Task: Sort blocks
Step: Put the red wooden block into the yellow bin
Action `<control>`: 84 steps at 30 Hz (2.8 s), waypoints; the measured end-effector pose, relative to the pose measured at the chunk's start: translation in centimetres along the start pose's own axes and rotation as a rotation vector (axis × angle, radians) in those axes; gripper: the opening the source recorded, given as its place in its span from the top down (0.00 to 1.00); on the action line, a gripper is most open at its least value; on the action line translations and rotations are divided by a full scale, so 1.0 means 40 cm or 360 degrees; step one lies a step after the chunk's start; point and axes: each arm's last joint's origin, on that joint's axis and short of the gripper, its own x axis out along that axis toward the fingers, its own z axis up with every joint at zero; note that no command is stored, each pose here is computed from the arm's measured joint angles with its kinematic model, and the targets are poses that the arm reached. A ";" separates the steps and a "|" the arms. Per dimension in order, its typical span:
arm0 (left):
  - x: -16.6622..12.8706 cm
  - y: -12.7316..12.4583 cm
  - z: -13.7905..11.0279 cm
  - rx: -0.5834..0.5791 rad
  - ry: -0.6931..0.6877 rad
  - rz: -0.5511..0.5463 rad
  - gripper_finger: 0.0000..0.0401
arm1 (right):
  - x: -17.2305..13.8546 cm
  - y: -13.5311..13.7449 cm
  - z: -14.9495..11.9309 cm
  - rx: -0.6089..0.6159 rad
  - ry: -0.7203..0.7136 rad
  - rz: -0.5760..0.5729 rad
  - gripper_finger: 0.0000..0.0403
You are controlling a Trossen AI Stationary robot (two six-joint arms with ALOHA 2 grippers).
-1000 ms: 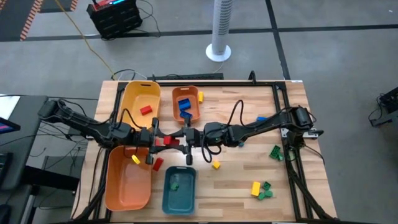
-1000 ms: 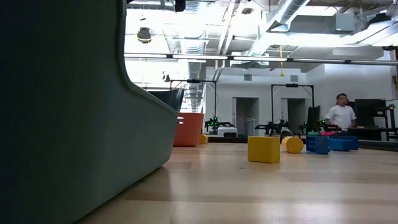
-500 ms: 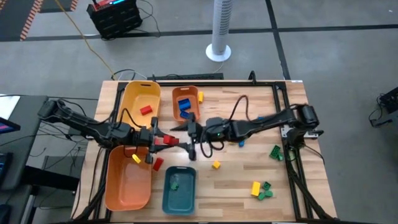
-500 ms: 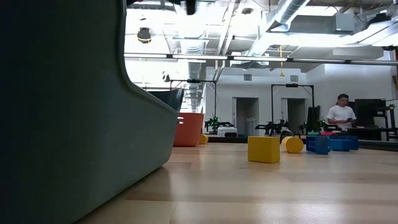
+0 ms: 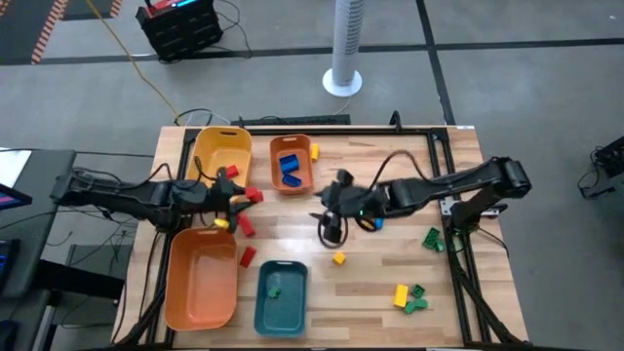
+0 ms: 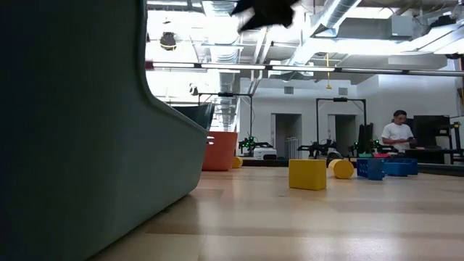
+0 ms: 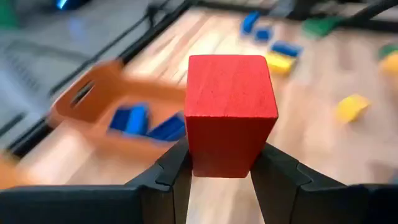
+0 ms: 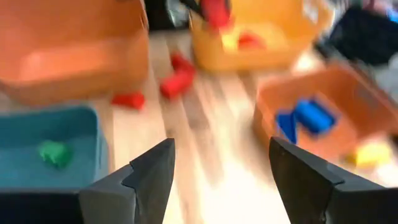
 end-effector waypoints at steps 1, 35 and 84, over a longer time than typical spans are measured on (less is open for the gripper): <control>0.001 0.011 -0.004 -0.0014 0.0047 0.0057 0.68 | 0.006 0.010 -0.027 0.0031 0.0030 -0.0020 0.33; 0.194 0.465 0.028 -0.0464 0.1777 0.0758 0.63 | 0.066 0.272 -0.303 0.0336 -0.0151 -0.0098 0.33; 0.334 -0.213 -0.019 0.1514 0.2217 -0.0749 0.42 | 0.027 0.303 -0.337 0.0139 -0.0192 -0.0234 0.33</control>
